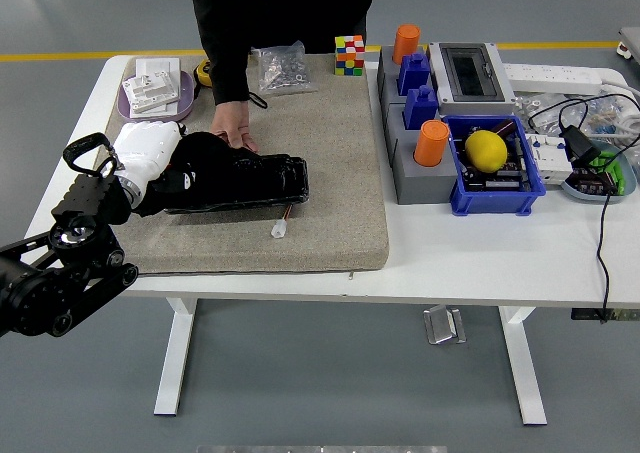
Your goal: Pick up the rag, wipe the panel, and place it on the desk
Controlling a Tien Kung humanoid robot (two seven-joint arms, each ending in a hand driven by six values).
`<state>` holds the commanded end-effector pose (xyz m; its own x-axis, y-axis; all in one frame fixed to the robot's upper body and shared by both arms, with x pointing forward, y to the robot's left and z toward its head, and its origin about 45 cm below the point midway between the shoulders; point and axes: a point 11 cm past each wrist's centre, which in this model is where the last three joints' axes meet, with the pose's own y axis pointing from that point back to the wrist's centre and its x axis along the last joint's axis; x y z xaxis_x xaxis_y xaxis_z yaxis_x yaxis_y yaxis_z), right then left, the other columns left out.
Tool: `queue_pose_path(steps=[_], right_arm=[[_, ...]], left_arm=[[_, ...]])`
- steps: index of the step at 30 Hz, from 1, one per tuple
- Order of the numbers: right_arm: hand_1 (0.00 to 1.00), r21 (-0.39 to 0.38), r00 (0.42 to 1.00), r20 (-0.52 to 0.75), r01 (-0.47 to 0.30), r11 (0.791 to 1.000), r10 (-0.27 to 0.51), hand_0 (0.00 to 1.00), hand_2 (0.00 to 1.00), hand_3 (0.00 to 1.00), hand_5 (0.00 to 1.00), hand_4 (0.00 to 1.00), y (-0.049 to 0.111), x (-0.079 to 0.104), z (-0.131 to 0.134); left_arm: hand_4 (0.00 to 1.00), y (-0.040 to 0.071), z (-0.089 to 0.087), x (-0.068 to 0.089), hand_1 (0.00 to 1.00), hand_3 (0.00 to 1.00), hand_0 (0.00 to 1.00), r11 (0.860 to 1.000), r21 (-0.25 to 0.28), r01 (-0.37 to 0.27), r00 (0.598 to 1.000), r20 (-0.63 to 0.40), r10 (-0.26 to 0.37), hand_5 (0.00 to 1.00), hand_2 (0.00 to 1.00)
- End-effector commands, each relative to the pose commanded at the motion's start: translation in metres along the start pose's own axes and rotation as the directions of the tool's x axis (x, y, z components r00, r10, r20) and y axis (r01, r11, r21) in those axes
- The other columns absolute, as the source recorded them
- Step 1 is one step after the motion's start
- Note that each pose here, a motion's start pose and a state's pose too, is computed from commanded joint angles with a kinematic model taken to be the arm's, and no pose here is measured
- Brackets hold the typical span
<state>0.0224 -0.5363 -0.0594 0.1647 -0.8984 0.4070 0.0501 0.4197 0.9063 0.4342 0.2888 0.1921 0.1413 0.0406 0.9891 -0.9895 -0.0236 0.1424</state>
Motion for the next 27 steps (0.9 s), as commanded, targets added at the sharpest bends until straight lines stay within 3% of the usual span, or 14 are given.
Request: queue_pose_path(steps=[12,27], right_arm=[[0.579,0.001,1.000,0.008,0.001,1.000,-0.001,0.724,0.668,0.577,0.419,0.998,0.000,-0.001,0.000],[0.579,0.007,1.000,0.018,0.003,1.000,-0.003,0.724,0.667,0.578,0.419,0.998,0.000,-0.003,-0.002]], left_arm=[[0.394,0.003,-0.025,-0.002,0.158,0.391,0.227,0.999,0.052,0.001,1.000,0.007,-0.001,0.002,0.477],[0.396,0.006,-0.070,0.007,0.158,0.394,0.227,0.985,0.166,-0.041,0.998,-0.047,0.049,0.002,0.478]])
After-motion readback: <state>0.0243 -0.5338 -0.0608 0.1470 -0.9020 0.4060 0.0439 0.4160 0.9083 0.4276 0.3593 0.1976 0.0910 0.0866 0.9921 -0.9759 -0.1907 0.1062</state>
